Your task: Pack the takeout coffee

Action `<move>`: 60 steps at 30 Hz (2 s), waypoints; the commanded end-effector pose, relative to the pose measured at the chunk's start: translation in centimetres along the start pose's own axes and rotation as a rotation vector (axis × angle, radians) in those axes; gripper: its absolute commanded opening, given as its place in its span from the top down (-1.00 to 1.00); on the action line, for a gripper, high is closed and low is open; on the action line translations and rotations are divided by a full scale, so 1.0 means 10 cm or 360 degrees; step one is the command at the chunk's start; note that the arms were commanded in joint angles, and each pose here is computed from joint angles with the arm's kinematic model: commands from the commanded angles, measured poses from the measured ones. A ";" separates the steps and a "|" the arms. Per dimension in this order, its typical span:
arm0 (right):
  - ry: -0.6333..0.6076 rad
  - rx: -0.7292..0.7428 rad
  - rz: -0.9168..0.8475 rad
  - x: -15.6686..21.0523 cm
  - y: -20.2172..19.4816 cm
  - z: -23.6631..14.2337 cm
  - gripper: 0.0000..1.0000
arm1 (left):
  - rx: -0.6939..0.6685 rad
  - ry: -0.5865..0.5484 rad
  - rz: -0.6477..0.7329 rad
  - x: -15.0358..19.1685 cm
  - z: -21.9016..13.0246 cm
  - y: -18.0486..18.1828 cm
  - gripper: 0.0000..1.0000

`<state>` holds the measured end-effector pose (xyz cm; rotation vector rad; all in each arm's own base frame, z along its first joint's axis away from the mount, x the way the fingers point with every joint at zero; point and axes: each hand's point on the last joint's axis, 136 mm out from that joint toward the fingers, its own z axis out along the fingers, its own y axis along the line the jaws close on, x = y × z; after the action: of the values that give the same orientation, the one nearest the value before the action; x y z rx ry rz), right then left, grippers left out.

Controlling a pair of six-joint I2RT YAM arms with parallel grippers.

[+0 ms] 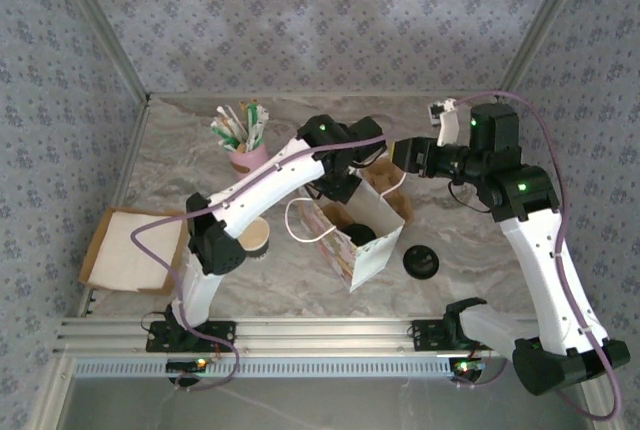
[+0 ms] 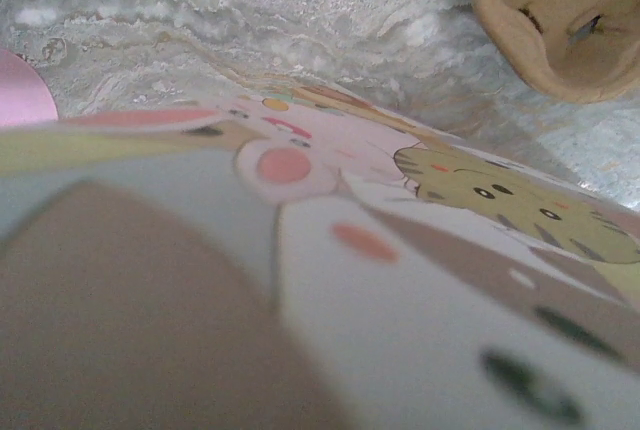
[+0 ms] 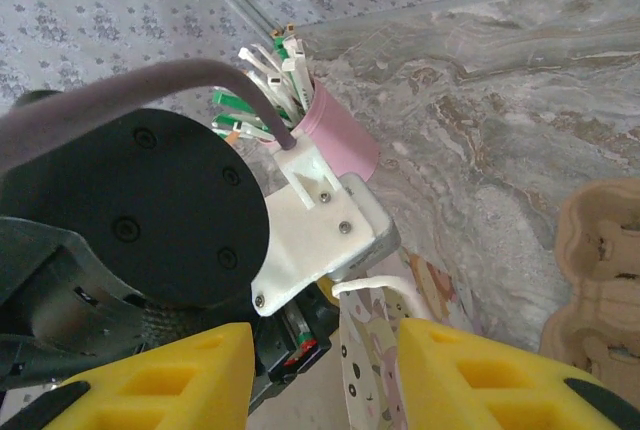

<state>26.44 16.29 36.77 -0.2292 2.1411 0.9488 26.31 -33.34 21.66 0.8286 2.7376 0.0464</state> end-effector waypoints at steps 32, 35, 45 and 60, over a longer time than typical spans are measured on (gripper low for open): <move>0.0027 0.0016 -0.0051 0.09 0.08 -0.09 0.06 | 0.0294 -0.0461 -0.0156 -0.26 -0.92 0.02 -0.45; -0.0003 0.0046 -0.0060 0.10 0.07 -0.18 -0.08 | 0.0325 -0.0526 -0.0165 -0.25 -1.07 0.04 -0.64; -0.0177 0.0145 -0.0135 0.03 0.10 -0.50 -0.37 | 0.0414 -0.0809 -0.0254 -0.07 -1.53 0.23 -0.99; -0.0376 0.0140 -0.0212 0.12 0.18 -0.81 -0.68 | 0.0481 -0.1207 -0.0490 0.60 -1.82 0.73 -0.99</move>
<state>19.95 12.51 40.53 -0.2116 1.9415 0.7912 20.32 -23.59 36.97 0.4341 2.2021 -0.5784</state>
